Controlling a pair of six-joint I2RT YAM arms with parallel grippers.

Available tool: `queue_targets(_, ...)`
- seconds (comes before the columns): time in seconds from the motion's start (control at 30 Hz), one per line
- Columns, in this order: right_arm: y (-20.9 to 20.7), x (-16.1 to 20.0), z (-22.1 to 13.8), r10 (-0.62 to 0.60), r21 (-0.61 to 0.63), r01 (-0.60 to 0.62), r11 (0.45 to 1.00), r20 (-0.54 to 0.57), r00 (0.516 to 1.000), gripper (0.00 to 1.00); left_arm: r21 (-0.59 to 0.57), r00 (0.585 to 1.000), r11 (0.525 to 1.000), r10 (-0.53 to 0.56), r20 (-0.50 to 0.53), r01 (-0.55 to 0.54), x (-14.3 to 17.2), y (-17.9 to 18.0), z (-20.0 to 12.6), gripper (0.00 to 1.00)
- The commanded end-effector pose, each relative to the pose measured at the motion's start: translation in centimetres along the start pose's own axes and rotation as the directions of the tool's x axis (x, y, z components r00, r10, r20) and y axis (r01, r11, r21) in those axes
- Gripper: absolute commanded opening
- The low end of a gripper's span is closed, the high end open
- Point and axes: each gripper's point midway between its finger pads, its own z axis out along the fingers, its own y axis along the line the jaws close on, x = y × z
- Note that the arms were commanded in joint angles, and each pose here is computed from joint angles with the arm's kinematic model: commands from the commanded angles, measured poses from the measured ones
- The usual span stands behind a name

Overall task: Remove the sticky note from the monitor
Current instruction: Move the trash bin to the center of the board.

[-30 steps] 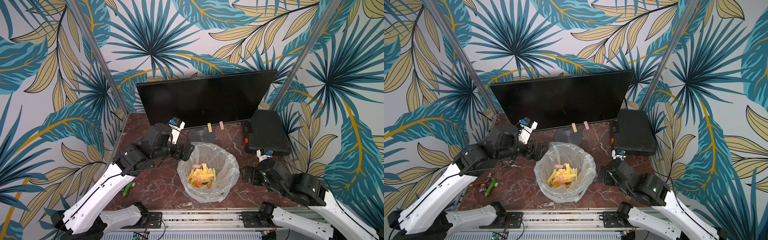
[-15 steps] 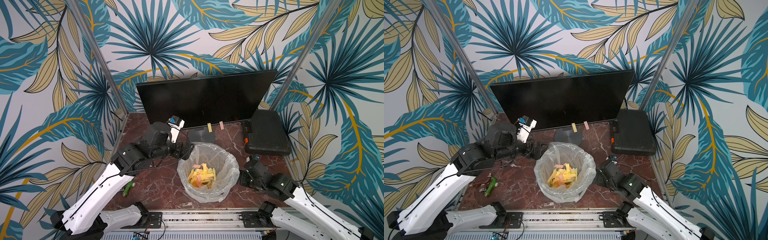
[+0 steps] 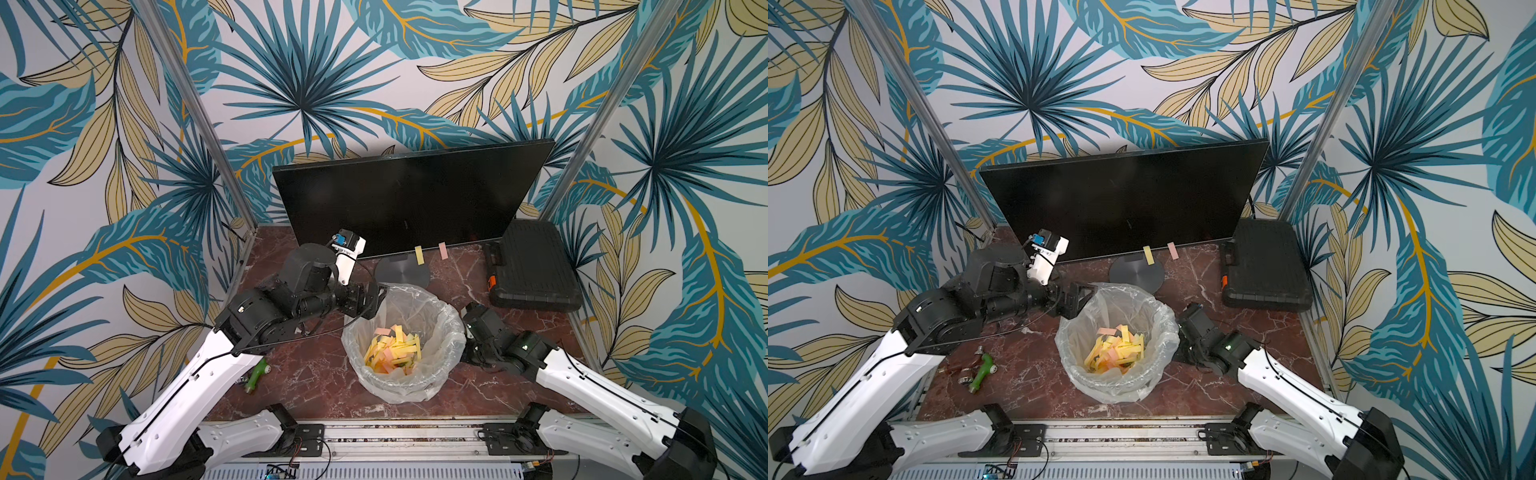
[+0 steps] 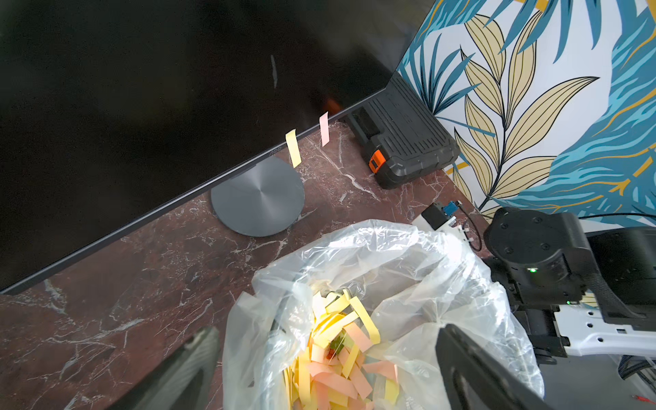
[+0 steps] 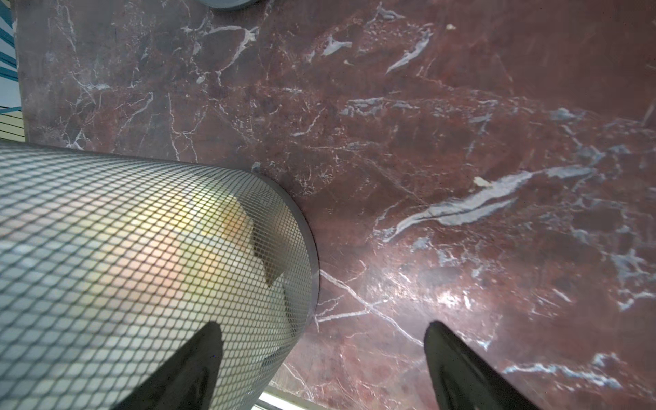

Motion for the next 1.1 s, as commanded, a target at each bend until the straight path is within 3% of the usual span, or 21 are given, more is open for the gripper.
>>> queue_targets(0.0,3.5,-1.2,0.4,-0.032,-0.11,0.034,0.993,0.019,0.999,0.91,0.013,0.998,1.0,-0.009,0.065,0.008,-1.7,-0.4,-1.7,1.0)
queue_targets(0.67,19.4,-1.0,5.7,-0.148,-0.338,0.14,0.931,0.0,0.989,0.91,0.012,0.997,0.999,-0.04,0.069,0.039,-1.3,-0.1,-1.6,1.0)
queue_targets(0.83,17.9,-3.3,5.2,-0.127,-0.309,0.135,0.941,0.046,0.991,0.92,0.015,0.997,0.999,-0.044,0.063,0.043,-1.1,-0.2,-1.2,1.0)
queue_targets(1.07,11.1,-8.8,2.0,0.006,-0.283,0.037,0.958,0.152,0.988,0.94,0.072,0.995,0.996,-0.055,0.08,0.049,-1.7,-1.2,-0.5,1.0)
